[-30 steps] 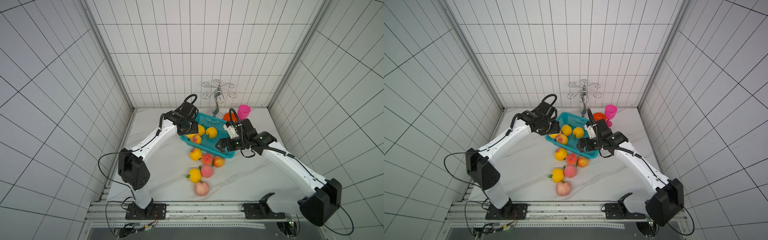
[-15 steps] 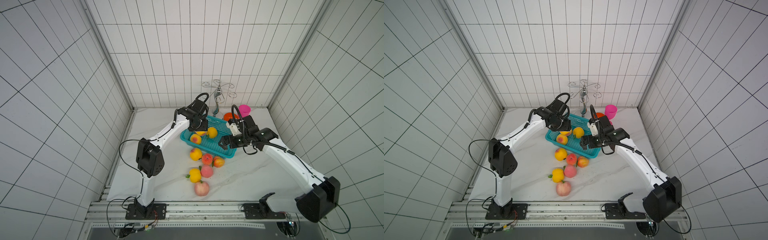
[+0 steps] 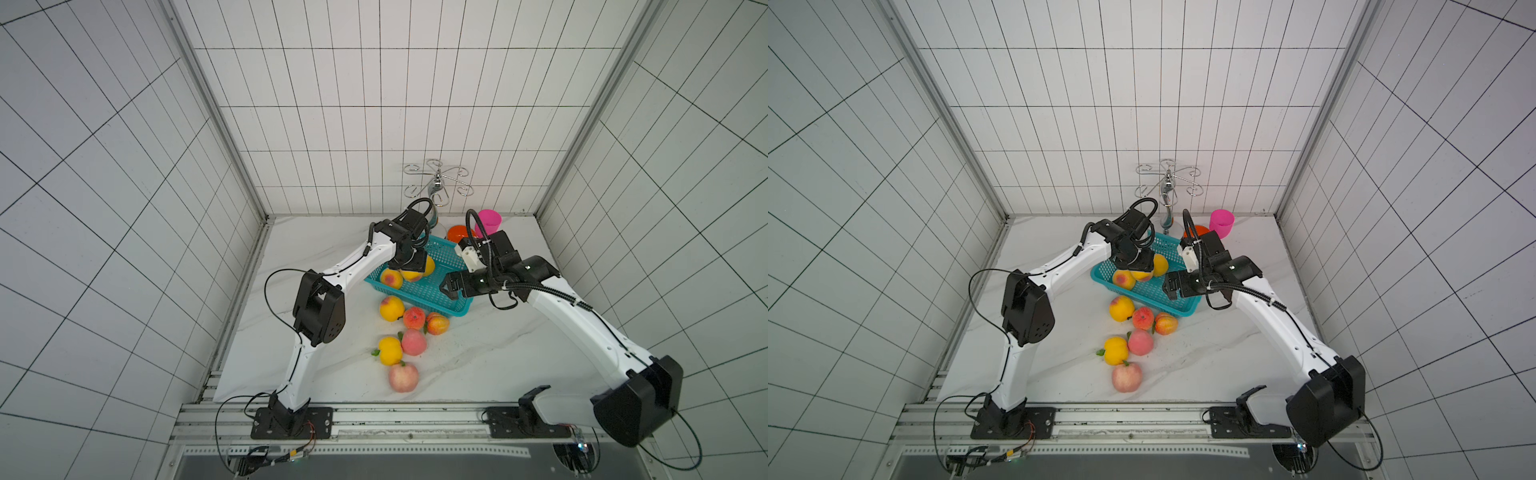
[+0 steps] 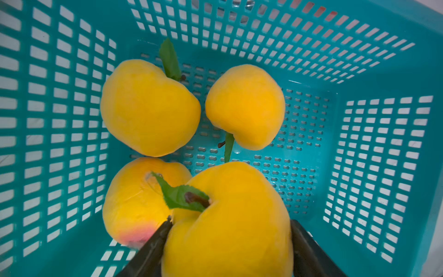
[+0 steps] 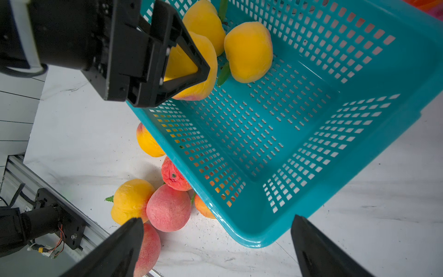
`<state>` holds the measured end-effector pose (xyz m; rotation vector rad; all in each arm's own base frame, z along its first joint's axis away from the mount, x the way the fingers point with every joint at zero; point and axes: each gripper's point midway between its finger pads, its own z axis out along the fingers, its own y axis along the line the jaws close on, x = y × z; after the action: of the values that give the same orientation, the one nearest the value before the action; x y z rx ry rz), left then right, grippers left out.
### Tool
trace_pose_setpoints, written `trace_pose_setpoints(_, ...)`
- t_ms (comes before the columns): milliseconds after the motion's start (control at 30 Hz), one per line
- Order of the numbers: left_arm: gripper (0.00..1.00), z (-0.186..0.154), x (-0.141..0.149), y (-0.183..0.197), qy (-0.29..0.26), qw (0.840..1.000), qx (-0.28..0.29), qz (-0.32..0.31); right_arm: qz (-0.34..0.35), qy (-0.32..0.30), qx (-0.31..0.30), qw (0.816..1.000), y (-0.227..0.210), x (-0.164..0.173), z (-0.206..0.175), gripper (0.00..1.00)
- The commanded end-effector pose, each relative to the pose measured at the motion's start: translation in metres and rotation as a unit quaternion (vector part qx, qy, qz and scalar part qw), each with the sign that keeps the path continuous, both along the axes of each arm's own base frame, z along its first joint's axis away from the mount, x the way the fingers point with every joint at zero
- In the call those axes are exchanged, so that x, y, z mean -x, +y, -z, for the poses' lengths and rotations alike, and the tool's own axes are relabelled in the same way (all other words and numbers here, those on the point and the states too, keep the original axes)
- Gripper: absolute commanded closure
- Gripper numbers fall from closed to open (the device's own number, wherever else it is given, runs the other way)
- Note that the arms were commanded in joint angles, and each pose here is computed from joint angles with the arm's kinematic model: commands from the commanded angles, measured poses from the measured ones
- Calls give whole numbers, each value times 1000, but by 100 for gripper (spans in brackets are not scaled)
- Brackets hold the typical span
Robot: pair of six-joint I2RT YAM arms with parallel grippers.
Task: Put the peaches into the basket
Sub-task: Place the peach in the basket.
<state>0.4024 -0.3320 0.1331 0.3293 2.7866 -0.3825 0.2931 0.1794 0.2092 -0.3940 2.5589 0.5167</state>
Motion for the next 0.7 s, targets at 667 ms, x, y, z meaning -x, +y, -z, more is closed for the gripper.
trace_pose_setpoints(667, 31, 46, 4, -15, 23, 999, -34, 36, 2, -15, 1, 1000, -6, -2, -14, 0)
